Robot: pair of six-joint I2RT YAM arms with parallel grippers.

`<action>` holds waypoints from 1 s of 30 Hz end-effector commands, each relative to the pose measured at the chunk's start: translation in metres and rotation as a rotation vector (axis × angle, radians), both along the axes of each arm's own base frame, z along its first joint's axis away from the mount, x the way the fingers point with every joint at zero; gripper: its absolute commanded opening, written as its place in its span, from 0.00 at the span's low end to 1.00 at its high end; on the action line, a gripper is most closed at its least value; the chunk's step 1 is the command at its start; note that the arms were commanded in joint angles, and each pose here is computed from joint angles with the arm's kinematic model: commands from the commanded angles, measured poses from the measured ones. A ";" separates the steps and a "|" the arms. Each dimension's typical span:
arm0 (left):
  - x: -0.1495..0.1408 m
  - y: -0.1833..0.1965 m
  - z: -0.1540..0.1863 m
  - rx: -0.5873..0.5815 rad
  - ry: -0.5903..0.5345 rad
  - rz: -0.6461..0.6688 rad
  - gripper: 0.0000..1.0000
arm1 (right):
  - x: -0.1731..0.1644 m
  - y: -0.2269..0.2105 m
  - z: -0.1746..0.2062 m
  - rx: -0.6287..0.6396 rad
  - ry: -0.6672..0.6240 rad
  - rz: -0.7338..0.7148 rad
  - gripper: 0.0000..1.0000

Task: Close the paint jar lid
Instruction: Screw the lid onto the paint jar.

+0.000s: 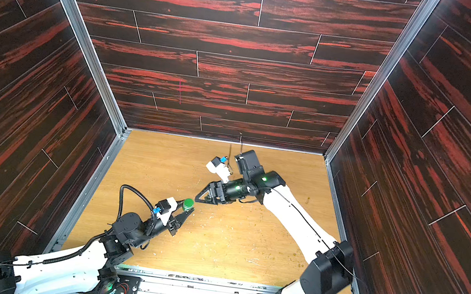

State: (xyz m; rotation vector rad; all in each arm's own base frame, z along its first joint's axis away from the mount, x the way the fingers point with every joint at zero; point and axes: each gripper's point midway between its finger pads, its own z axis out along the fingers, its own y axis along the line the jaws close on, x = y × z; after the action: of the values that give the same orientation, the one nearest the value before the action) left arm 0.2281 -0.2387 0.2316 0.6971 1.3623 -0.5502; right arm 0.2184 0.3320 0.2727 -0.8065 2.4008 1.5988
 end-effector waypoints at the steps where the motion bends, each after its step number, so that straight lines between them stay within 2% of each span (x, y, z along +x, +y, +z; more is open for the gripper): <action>1: 0.001 0.002 0.030 -0.074 -0.058 0.007 0.08 | 0.000 0.007 0.022 0.188 0.069 -0.021 0.76; 9: 0.000 0.000 0.042 -0.106 -0.069 -0.005 0.08 | 0.003 0.009 0.005 0.372 0.200 -0.114 0.77; 17: 0.003 -0.004 0.044 -0.117 -0.064 -0.012 0.08 | 0.010 0.012 0.009 0.501 0.239 -0.146 0.78; 30: 0.018 -0.022 0.042 -0.117 -0.067 -0.021 0.08 | 0.012 0.022 -0.008 0.470 0.301 -0.135 0.77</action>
State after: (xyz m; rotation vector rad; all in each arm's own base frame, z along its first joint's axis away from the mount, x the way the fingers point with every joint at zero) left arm 0.2444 -0.2577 0.2422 0.6625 1.3477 -0.5962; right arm 0.2324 0.3509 0.2654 -0.3122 2.0466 2.2116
